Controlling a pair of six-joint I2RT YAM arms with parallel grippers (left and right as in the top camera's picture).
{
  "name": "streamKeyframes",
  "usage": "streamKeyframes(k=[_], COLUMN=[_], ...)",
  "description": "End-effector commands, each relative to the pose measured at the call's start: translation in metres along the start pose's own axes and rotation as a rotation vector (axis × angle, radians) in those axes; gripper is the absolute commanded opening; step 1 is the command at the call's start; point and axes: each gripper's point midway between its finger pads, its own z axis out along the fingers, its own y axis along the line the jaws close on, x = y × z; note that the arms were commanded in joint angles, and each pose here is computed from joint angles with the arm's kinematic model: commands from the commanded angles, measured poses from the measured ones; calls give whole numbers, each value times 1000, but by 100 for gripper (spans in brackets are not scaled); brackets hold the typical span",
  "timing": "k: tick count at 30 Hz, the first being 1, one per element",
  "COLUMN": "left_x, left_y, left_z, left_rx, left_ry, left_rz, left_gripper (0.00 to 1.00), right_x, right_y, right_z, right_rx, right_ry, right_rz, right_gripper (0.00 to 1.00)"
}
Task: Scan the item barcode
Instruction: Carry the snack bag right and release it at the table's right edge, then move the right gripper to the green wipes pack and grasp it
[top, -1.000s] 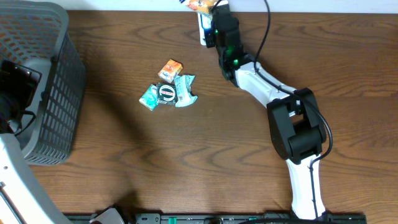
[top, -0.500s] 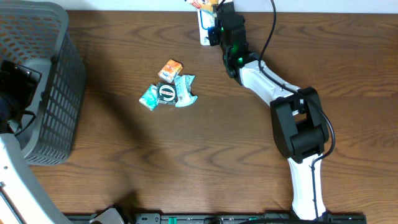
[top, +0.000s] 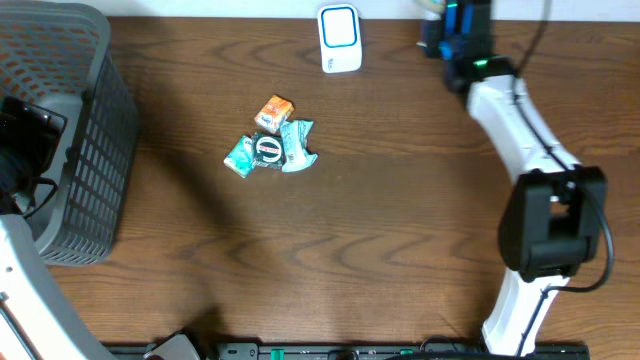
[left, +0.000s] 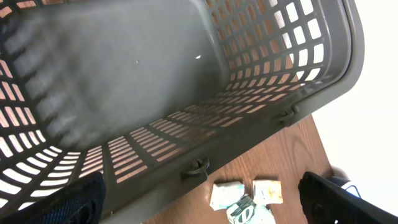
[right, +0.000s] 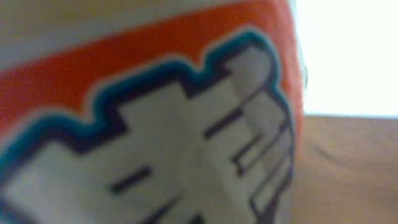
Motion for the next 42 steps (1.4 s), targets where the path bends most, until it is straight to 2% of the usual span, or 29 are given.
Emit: streamKeyframes(k=[1,3,7,10,11,12,13,16,19,24,30,33,35,38,42], left_x=[-3,-3,-3,-3,-3,-3,-3,-3,-3,-3,-3,-3,-3,-3,-3], left_y=[-1,-1,-1,-1,-1,-1,-1,-1,-1,-1,-1,-1,-1,-1,-1], left_z=[-6,-6,-6,-6,-6,-6,-6,-6,-6,-6,-6,-6,-6,-6,-6], left_rx=[6,6,6,6,6,6,6,6,6,6,6,6,6,6,6], left_ry=[-20,-19,-19,-20,-19,-19,-19,-19,-19,-19,-19,-19,-19,-19,-20], left_rz=[-9,-9,-9,-9,-9,-9,-9,-9,-9,-9,-9,-9,-9,-9,-9], left_gripper=[98,98,98,98,98,97,97,98,98,98,98,98,98,98,98], right_x=[28,54,84,103,109,113,118,129,126,94,40,25,23,34,51], right_y=[-56,-105,-150,-175,-183,-189,-195,-202,-196,-159,-83,-39,17,72,121], right_z=[3,0,-8,-15,-18,-20,-22,-28,-31,-41,-76,-93,-106,-120,-133], right_rx=[109,210,262,290,299,305,311,317,297,185,-7,-112,-282,-452,-578], right_ry=[114,213,316,382,400,415,431,472,472,394,263,232,238,282,341], right_rz=[-71,-45,0,28,38,46,54,65,66,51,29,43,16,-18,-63], right_gripper=[1,1,1,14,22,38,63,99,99,99,95,90,78,72,71])
